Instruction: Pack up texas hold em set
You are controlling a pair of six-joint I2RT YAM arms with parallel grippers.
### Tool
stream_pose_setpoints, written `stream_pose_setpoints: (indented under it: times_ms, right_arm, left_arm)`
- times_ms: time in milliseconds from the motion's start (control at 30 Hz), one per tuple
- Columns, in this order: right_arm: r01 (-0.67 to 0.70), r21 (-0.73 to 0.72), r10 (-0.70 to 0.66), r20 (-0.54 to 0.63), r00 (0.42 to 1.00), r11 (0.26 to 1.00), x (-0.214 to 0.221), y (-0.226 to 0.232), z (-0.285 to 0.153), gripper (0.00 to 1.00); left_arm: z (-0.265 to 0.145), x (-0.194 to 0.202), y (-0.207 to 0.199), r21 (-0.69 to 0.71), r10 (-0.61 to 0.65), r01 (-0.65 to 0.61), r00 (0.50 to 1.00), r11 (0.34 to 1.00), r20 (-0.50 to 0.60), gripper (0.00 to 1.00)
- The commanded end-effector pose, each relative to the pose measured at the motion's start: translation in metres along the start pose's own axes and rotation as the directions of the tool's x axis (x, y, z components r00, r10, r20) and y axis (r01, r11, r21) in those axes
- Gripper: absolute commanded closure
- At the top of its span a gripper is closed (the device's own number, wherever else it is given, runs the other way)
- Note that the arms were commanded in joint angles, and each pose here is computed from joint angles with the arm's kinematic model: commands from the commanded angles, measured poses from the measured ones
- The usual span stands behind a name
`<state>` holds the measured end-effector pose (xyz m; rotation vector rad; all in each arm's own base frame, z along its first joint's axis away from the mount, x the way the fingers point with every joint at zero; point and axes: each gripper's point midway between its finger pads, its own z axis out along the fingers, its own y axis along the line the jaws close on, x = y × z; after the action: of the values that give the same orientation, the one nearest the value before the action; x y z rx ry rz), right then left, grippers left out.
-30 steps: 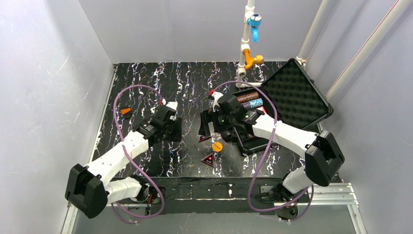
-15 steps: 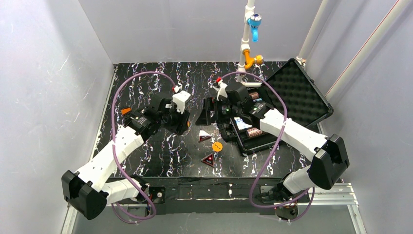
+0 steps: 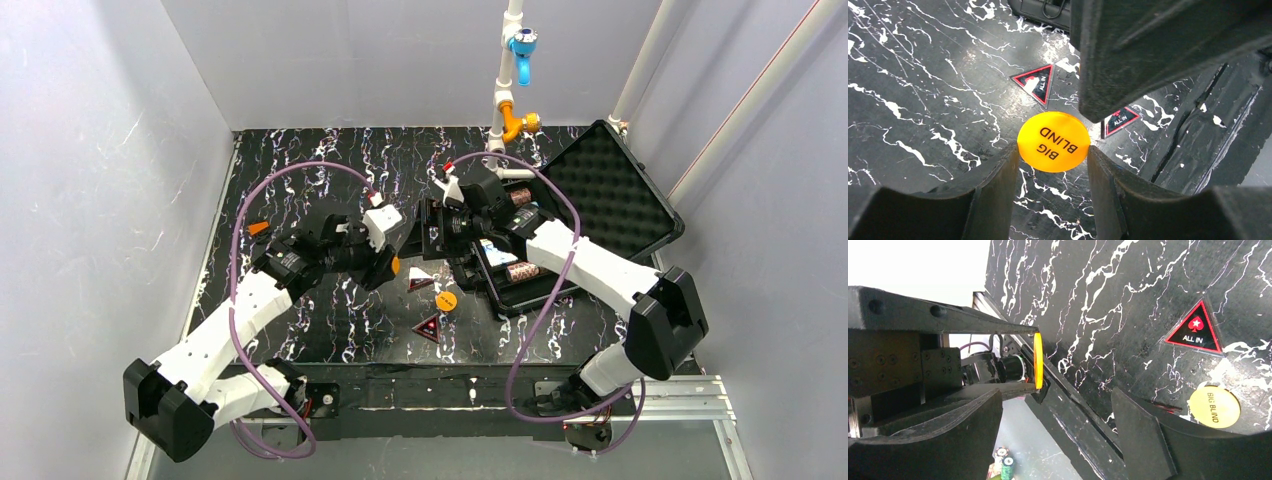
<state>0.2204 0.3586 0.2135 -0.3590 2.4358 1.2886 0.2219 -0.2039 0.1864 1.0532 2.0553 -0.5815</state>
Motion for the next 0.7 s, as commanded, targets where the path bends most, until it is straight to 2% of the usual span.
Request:
stream_pose_setpoints:
  times_ms: [0, 433, 667]
  right_arm:
    - [-0.028, -0.054, 0.028, -0.005, 1.0, 0.998, -0.003, 0.009, 0.006, 0.16]
    - [-0.036, -0.031, 0.035, -0.049, 0.998, 0.999, 0.007, 0.006, 0.025, 0.38]
    - [-0.027, -0.032, 0.025, -0.057, 0.998, 0.999, 0.011, 0.012, 0.029, 0.43]
  left_arm:
    - [-0.003, -0.008, -0.012, 0.062, 0.048, -0.051, 0.997, 0.997, 0.056, 0.67]
    - [0.004, -0.004, -0.016, 0.094, 0.024, -0.027, 0.999, 0.995, 0.038, 0.67]
    - [0.006, -0.003, -0.016, 0.096, 0.023, -0.027, 0.999, 0.995, 0.04, 0.67]
